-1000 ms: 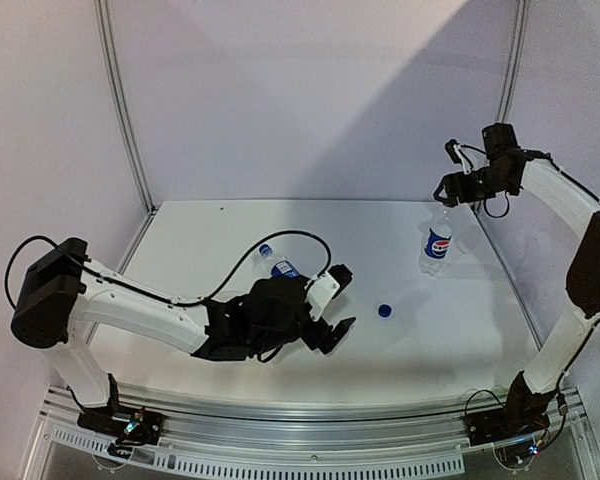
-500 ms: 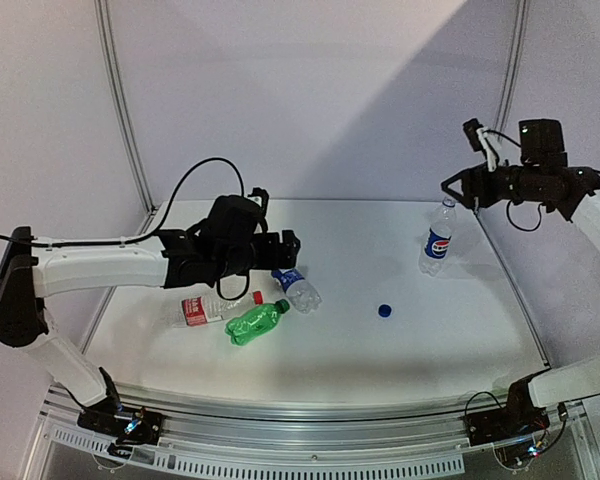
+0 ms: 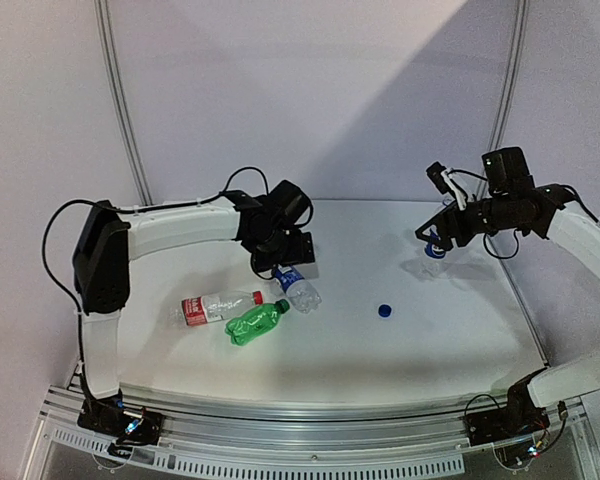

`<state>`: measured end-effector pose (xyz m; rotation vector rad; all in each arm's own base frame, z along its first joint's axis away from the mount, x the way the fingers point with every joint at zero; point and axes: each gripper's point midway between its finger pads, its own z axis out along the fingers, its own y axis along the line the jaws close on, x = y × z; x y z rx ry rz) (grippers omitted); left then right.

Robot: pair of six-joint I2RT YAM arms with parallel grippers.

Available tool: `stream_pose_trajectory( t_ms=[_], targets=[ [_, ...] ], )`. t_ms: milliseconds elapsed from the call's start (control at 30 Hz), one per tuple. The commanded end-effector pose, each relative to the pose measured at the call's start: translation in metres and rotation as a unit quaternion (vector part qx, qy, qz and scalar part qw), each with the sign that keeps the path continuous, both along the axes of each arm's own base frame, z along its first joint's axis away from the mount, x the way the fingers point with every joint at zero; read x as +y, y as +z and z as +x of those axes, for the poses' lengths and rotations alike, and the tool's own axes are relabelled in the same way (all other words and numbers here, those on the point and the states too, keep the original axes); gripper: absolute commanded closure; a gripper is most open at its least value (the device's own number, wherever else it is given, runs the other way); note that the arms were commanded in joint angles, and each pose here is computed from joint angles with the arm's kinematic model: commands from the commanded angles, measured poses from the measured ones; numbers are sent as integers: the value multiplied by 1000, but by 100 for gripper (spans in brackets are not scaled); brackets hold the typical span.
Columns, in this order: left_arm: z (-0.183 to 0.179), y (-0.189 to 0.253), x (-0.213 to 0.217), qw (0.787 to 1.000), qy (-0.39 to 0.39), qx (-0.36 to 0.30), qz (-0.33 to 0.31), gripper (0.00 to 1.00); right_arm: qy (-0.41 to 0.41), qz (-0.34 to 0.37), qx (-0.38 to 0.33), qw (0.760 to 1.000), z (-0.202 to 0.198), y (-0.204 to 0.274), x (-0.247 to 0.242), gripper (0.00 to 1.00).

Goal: Unscrew the bottle caps

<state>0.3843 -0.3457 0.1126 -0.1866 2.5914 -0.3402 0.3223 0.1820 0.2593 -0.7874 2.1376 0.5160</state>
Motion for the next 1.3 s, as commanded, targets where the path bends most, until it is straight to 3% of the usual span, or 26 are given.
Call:
stream_pose_trajectory(
  t_ms=[0, 267, 733, 833, 1067, 1167, 1267],
  targets=[
    [-11, -21, 8, 996, 35, 80, 28, 10, 34, 7, -3, 999, -14, 4, 11, 26],
    [-12, -57, 7, 985, 63, 143, 76, 13, 48, 10, 3, 999, -21, 3, 16, 26],
    [-3, -99, -16, 984, 46, 168, 48, 15, 43, -2, 17, 999, -17, -8, 16, 27],
    [0, -101, -19, 985, 40, 163, 42, 20, 41, -4, 18, 999, -16, -9, 15, 27],
    [12, -65, -32, 995, -26, 81, 58, 46, 29, -11, 14, 999, -12, -10, 12, 28],
    [15, -38, -35, 990, -88, 3, 112, 49, 21, -9, 7, 1000, -9, -7, 11, 29],
    [13, -6, -43, 971, -148, -91, 166, 49, 10, -11, -2, 1000, -5, -4, 8, 29]
  ],
)
